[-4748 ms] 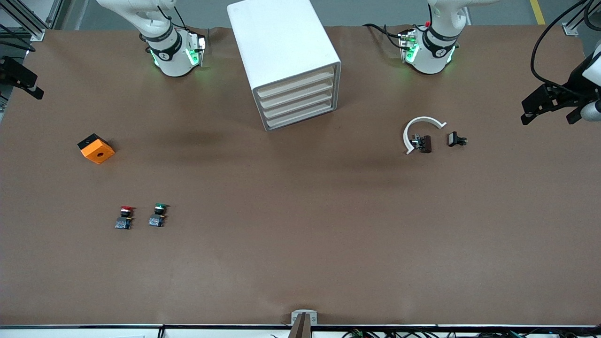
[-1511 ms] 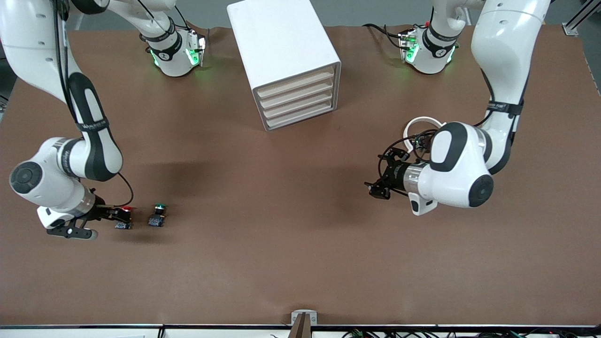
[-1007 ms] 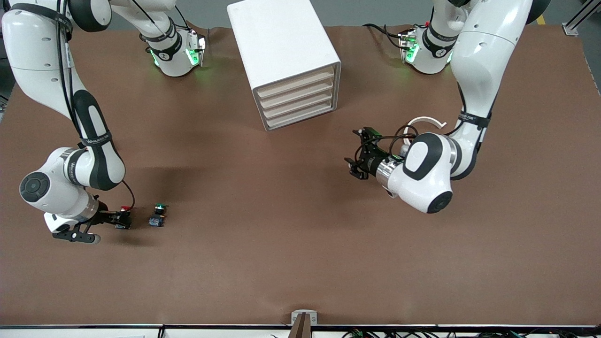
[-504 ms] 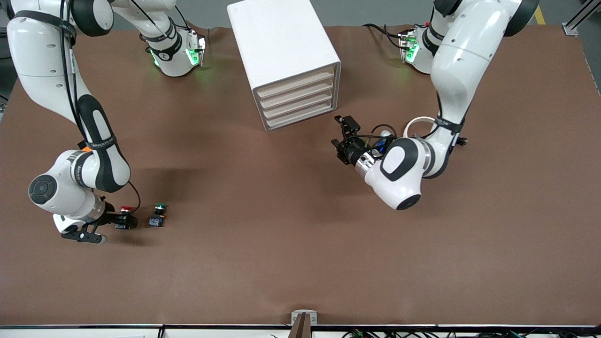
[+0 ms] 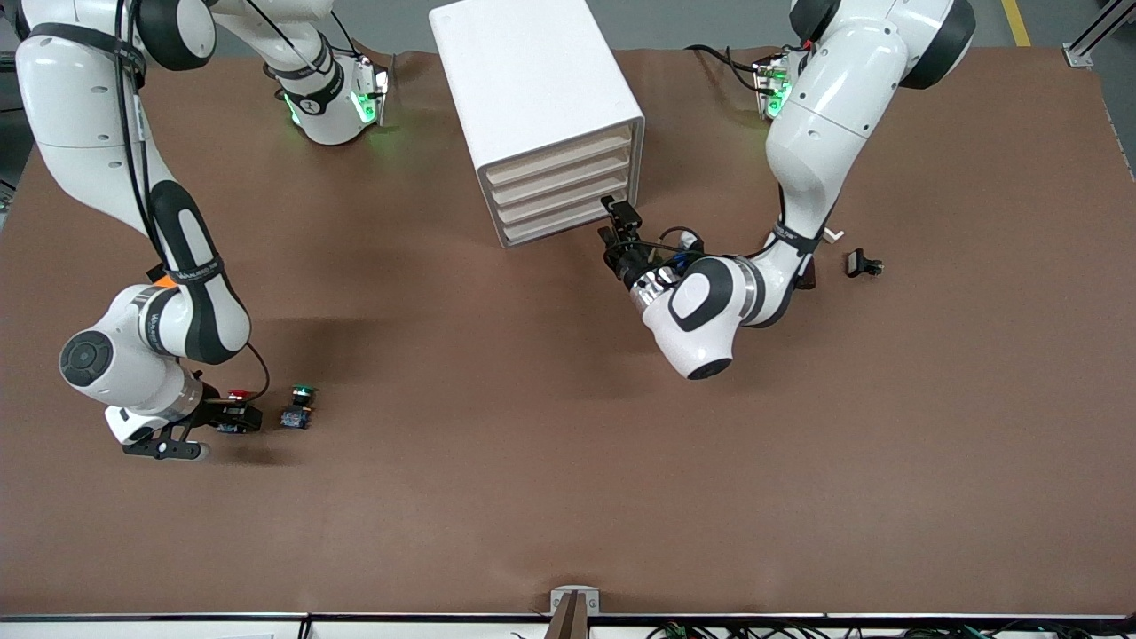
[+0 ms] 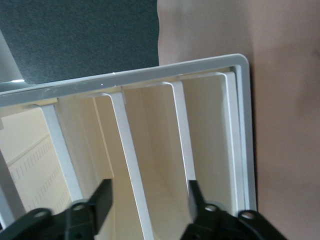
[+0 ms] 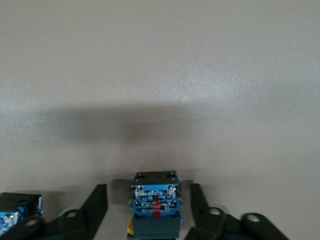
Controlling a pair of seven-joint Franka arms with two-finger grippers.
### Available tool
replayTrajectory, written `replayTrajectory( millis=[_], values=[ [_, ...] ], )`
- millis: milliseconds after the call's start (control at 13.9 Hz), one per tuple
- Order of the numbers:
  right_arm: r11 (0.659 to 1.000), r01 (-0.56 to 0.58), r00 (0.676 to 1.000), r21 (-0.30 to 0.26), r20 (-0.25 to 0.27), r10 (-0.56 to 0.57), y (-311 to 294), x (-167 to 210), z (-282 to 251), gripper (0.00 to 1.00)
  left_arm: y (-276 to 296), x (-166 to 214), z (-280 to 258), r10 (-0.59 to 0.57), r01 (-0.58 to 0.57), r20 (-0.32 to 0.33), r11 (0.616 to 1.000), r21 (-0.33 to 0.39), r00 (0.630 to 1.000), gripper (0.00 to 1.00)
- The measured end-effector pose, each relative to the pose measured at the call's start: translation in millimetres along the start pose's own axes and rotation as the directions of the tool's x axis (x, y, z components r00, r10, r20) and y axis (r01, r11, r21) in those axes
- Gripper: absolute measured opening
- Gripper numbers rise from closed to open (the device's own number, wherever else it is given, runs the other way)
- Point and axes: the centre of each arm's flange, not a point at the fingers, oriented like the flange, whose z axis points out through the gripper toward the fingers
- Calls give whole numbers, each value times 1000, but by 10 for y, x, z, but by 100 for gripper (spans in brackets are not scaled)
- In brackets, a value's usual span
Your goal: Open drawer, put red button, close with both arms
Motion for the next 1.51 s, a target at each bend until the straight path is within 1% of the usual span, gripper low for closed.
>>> replayTrajectory(
  millis=[72,144,216,432,719,863,935,1079,1151,1223,1295,1511],
  values=[
    [1000,4,1000,0,-1,-4,13,2,-2,58,14,11,53,-5,5,-11,1000,15,1000,53],
    [1000,4,1000,0,-3,-4,20,5,-6,45,17,19,118,-9,10,-25,999,32,1000,49],
    [1000,-1,1000,3,-4,1,21,7,-8,41,14,16,190,-11,13,-39,999,46,999,49],
    [999,-24,1000,22,-9,24,19,19,-20,41,-4,-9,416,-14,20,-83,997,79,996,49],
    [998,-45,999,49,-12,46,-45,47,-46,41,-36,-52,617,-7,20,-114,994,106,993,50],
    [996,-58,998,67,17,57,-140,82,-103,41,-55,-90,766,-4,20,-137,993,116,991,49],
    [995,-68,997,75,36,65,-189,107,-164,41,-62,-106,835,-3,21,-148,993,119,989,45],
    [992,-97,994,82,61,93,-273,156,-338,41,-75,-134,957,-1,22,-168,992,125,986,26],
    [990,-113,992,85,69,108,-311,166,-431,41,-79,-142,1002,0,23,-175,992,127,985,26],
    [988,-128,990,87,77,121,-354,170,-516,41,-79,-144,1028,-1,24,-179,991,128,984,18],
    [986,-140,987,88,86,133,-395,168,-588,41,-92,-138,1022,-17,42,-183,990,134,983,8],
    [982,-167,980,89,121,156,-454,140,-734,41,-88,-133,1019,-34,58,-184,990,132,982,8]
  ],
)
